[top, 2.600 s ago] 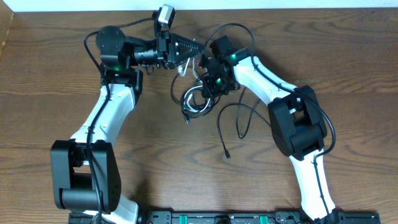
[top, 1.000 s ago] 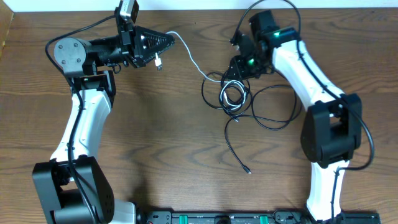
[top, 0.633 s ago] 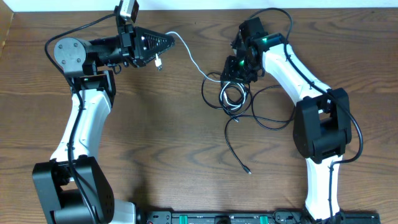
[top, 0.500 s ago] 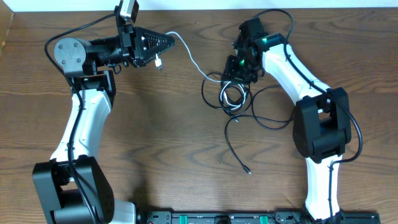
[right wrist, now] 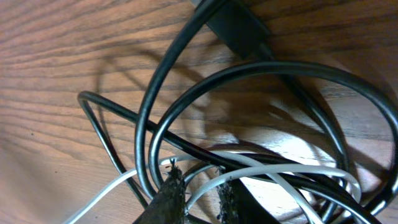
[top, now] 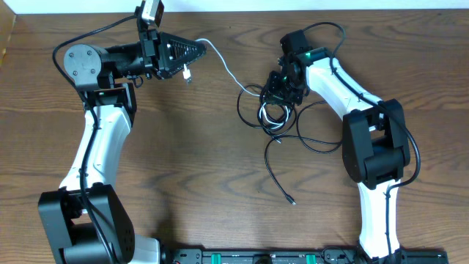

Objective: Untangle cables

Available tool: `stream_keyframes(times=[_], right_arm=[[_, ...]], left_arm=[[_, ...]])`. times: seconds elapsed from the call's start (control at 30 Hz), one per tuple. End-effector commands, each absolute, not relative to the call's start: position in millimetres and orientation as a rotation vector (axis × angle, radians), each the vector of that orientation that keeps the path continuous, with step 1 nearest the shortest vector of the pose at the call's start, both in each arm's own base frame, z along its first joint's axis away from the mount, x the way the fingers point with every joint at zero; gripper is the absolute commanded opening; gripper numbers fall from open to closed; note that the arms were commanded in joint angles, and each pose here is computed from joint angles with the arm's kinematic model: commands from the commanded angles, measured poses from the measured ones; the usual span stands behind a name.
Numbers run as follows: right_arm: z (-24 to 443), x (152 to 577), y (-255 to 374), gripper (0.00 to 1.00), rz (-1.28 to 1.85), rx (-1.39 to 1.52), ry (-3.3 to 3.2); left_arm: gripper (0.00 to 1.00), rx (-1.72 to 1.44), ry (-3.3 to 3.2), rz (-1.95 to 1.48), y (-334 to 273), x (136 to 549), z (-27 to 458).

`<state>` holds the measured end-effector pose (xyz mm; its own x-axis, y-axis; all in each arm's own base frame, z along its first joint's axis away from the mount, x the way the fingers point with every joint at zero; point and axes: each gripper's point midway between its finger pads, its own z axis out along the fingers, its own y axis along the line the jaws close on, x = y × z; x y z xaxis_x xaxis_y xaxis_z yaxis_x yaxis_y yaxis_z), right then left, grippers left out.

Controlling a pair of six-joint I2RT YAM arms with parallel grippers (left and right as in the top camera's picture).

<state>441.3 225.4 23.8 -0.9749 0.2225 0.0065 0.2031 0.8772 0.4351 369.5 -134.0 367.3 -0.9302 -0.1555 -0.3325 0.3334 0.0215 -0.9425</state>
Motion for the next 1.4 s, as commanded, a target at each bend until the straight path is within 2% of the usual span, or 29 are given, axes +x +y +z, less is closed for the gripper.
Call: stream_keyframes(times=[0.0, 0.13, 0.3, 0.43, 0.53, 0.7, 0.8, 0.83, 1.0, 1.03, 1.07, 1.13, 1.23, 1.37], right_arm=[[15, 438, 223, 0.01, 0.652, 0.358, 3.014], [26, 447, 225, 0.01, 0.699, 0.227, 2.961], [67, 454, 229, 0.01, 0.833, -0.004, 2.850], [112, 444, 243, 0.01, 0.964, -0.356, 2.698], [144, 428, 250, 0.01, 1.047, -0.543, 2.599], [180, 417, 257, 0.01, 1.147, -0.674, 2.462], [202, 415, 253, 0.01, 1.162, -0.676, 2.410], [207, 416, 250, 0.01, 1.151, -0.671, 2.401], [217, 418, 240, 0.01, 1.139, -0.600, 2.411], [213, 421, 238, 0.03, 1.116, -0.564, 2.438], [203, 426, 232, 0.14, 1.056, -0.494, 2.494], [184, 432, 221, 0.18, 0.953, -0.363, 2.594], [161, 431, 219, 0.41, 0.912, -0.317, 2.674], [124, 432, 224, 0.49, 0.920, -0.288, 2.757]], left_arm=[[0.07, 0.241, 1.937, -1.937, -134, 365, 375], [0.08, 0.262, 1.925, -1.922, -134, 364, 375], [0.08, 0.365, 1.869, -1.847, -134, 364, 368], [0.08, 0.347, 1.882, -1.856, -134, 367, 348], [0.17, 0.286, 1.920, -1.892, -133, 372, 321], [0.38, 0.229, 1.955, -1.925, -133, 377, 296], [0.74, 0.208, 1.967, -1.938, -133, 380, 289], [0.79, 0.200, 1.971, -1.943, -132, 381, 287], [0.88, 0.192, 1.975, -1.946, -132, 383, 284], [0.92, 0.195, 1.973, -1.944, -132, 383, 284], [0.94, 0.201, 1.970, -1.940, -132, 383, 284], [0.97, 0.206, 1.967, -1.935, -132, 384, 282], [0.97, 0.185, 1.964, -1.932, -132, 387, 276], [0.98, 0.069, 1.976, -1.903, -129, 397, 242]])
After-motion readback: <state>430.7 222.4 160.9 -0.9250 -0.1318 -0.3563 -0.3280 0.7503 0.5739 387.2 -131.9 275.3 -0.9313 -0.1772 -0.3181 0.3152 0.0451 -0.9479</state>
